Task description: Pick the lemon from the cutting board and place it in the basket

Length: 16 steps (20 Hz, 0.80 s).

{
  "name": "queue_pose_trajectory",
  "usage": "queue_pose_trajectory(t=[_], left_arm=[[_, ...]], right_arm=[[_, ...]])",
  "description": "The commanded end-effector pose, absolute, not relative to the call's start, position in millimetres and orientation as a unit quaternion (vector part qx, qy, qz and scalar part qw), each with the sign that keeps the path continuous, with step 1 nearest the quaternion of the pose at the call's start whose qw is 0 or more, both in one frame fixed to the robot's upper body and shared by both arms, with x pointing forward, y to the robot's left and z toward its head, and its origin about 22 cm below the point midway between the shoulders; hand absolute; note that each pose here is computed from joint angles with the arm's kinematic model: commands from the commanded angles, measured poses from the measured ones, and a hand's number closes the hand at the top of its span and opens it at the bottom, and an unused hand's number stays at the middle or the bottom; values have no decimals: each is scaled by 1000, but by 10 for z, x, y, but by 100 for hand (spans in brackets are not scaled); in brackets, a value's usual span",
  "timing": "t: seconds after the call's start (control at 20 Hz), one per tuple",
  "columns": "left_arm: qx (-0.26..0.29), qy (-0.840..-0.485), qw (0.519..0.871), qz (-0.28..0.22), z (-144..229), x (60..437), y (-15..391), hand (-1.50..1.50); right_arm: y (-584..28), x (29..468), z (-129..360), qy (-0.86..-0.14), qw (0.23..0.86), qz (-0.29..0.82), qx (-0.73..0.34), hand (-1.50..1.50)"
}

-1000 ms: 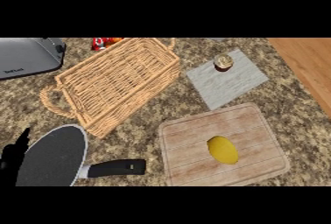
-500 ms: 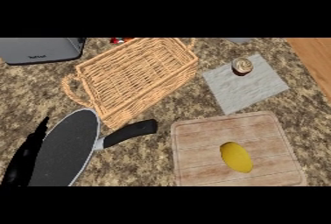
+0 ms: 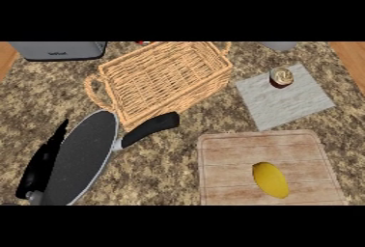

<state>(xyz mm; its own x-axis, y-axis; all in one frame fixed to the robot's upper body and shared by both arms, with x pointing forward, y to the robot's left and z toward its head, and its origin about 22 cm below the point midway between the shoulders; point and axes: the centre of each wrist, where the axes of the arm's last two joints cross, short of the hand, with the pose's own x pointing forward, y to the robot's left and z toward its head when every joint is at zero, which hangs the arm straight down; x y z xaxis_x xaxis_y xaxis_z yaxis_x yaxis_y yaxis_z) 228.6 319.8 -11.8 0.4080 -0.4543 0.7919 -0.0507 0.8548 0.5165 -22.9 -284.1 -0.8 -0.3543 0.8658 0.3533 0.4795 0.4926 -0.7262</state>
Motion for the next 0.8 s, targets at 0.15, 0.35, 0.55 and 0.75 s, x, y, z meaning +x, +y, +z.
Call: queue_pose_trajectory(t=[0.15, 0.35, 0.55, 0.75], left_arm=[[238, -531, 803, -131, -107, 2365, 3161, 0], [226, -535, 803, -137, -188, 2365, 3103, 0], [228, -537, 802, -129, -72, 2428, 3182, 0], [235, -531, 803, -134, -214, 2434, 3092, 0]], right_arm=[[-2852, -115, -166, -802, 276, 293, -441, -150], [-2842, -25, -73, -798, 271, 293, -452, -150], [-2749, 25, -245, -798, 269, 295, -451, -150], [-2813, 157, -257, -804, 263, 288, -449, -150]])
